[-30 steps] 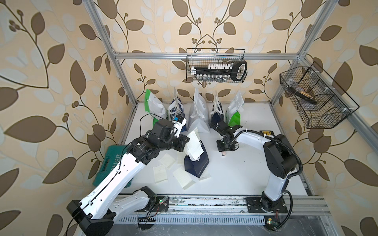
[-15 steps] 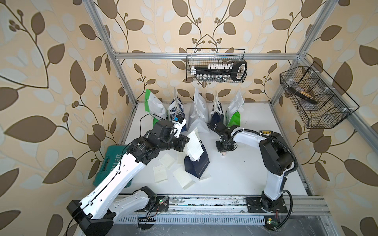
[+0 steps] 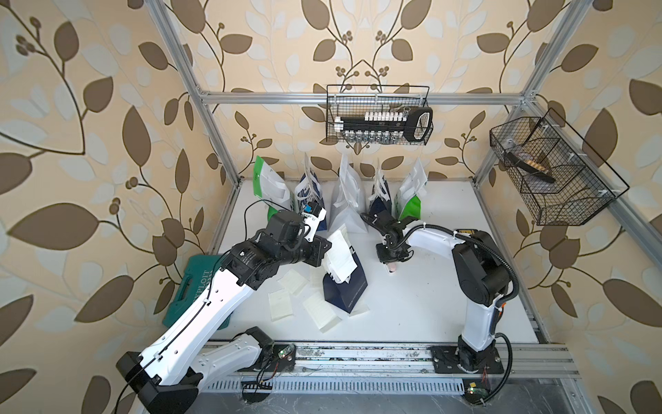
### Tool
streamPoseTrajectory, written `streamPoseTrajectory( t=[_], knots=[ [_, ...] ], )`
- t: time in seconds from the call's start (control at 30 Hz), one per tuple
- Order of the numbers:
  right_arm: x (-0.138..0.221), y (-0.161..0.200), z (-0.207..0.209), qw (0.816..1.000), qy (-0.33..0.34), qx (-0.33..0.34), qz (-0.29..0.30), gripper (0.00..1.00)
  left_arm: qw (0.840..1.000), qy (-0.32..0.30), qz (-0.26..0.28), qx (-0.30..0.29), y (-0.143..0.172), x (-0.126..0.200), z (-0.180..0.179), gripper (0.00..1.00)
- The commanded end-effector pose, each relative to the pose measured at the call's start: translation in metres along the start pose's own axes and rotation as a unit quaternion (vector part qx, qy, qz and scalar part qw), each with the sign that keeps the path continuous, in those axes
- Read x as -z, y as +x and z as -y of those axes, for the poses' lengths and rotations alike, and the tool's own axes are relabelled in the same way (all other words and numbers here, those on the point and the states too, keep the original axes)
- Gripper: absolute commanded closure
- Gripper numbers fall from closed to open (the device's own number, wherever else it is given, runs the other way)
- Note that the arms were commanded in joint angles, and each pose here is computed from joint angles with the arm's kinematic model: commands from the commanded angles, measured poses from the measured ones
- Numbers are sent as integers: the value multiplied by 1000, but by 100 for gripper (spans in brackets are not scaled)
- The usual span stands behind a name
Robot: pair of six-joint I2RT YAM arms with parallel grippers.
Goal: Staple the receipts to the bags
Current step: Pick up the stapler from the center of the board, then place the stapler in the takeout bag.
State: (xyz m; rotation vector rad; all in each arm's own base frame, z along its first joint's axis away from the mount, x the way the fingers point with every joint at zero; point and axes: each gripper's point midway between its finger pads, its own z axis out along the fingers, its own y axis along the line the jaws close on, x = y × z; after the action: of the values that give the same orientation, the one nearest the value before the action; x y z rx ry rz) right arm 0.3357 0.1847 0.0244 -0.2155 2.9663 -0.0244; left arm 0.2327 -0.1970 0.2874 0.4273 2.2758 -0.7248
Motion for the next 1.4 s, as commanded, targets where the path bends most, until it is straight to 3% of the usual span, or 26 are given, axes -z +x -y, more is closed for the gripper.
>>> streamPoseTrajectory(
  t=[0.0, 0.13, 0.43, 0.6, 0.7, 0.8, 0.9, 1.07, 1.2, 1.37],
  knots=[
    [-6, 4, 1, 1000, 15, 11, -15, 62, 1000, 7, 13, -12, -3, 4, 3, 100],
    [-7, 5, 2, 1000, 16, 15, -18, 62, 1000, 7, 12, -12, -3, 4, 3, 100],
    [-1, 2, 2, 1000, 14, 15, -3, 85, 1000, 7, 16, -9, -4, 5, 3, 100],
    [40, -20, 1, 997, -12, 8, 81, 97, 1000, 12, 26, -2, -6, 6, 5, 100],
    [88, -36, -3, 986, -45, 4, 159, 100, 999, 22, 31, 10, -8, 7, 8, 100],
    [148, -46, -8, 966, -92, -8, 240, 100, 998, 43, 44, 28, -11, 8, 14, 100],
    [214, -51, -18, 933, -152, -21, 324, 100, 994, 65, 70, 45, -16, 10, 20, 100],
    [317, -39, -65, 859, -246, -1, 448, 100, 987, 91, 110, 68, -23, 14, 25, 100],
    [372, -29, -98, 803, -325, 10, 500, 100, 980, 122, 133, 81, -27, 18, 32, 100],
    [408, -20, -128, 760, -395, 17, 516, 100, 981, 118, 127, 92, -24, 16, 30, 100]
  ],
)
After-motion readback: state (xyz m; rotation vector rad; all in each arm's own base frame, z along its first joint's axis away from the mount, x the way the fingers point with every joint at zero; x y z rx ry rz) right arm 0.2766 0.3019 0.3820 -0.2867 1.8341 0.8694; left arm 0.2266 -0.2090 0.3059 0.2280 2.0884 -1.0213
